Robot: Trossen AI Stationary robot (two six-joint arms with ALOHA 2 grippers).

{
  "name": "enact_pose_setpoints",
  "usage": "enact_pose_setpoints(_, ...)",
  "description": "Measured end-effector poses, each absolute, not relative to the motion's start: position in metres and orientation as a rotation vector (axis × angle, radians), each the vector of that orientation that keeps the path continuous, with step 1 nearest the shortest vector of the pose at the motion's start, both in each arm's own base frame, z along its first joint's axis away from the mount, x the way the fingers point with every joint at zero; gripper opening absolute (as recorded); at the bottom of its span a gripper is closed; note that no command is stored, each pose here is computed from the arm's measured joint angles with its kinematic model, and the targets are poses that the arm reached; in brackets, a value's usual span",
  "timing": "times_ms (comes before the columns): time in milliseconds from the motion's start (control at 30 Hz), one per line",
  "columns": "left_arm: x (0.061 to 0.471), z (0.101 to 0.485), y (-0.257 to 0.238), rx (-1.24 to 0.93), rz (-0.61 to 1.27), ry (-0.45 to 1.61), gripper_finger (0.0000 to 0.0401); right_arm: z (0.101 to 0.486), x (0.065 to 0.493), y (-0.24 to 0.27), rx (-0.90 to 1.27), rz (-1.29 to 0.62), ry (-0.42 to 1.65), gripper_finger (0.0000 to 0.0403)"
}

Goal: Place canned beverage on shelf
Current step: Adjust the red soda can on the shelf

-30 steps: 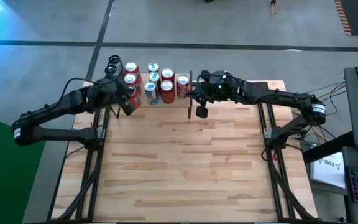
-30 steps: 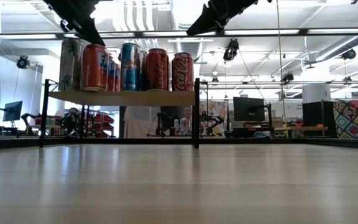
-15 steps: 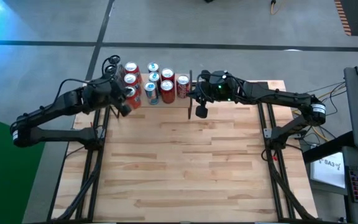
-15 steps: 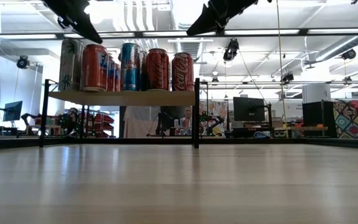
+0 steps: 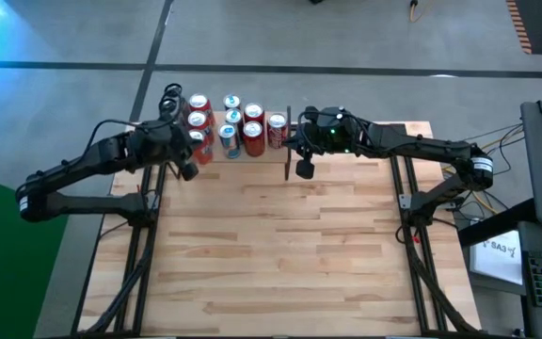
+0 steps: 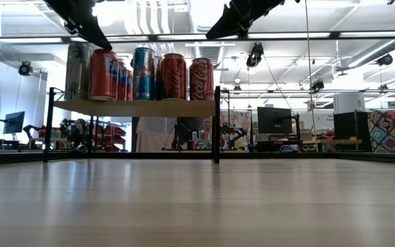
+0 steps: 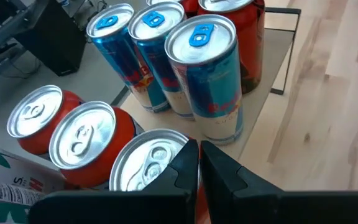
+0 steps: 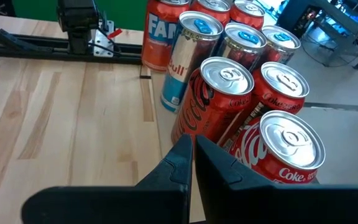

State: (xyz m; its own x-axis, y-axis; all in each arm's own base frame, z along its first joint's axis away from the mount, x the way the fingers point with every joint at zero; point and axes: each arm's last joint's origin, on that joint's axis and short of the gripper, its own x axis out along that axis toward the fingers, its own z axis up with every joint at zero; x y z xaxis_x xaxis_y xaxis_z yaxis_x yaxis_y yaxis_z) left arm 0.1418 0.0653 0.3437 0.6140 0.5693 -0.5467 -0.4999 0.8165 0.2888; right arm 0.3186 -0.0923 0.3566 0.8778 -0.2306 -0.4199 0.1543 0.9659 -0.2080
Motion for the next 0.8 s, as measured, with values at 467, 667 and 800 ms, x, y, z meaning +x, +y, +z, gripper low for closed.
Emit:
enact_pose_setpoints(467, 0.1335, 0.3451, 0.0609, 0.083, 0.587, 0.654, 0.0, 0.3566, 0.3185, -0.0922, -0.171, -0.202, 0.458, 0.0009)
enact_pose_setpoints(667, 0.1322, 0.3444, 0.0605, 0.061, 0.597, 0.66, 0.0, 0.3566, 0.3185, -0.0922, -0.171, -0.201, 0.458, 0.0009)
enact_pose_setpoints(800, 0.1311, 0.3445, 0.0601, 0.055, 0.602, 0.659, 0.0, 0.3566, 0.3185, -0.0921, -0.171, -0.201, 0.458, 0.0009)
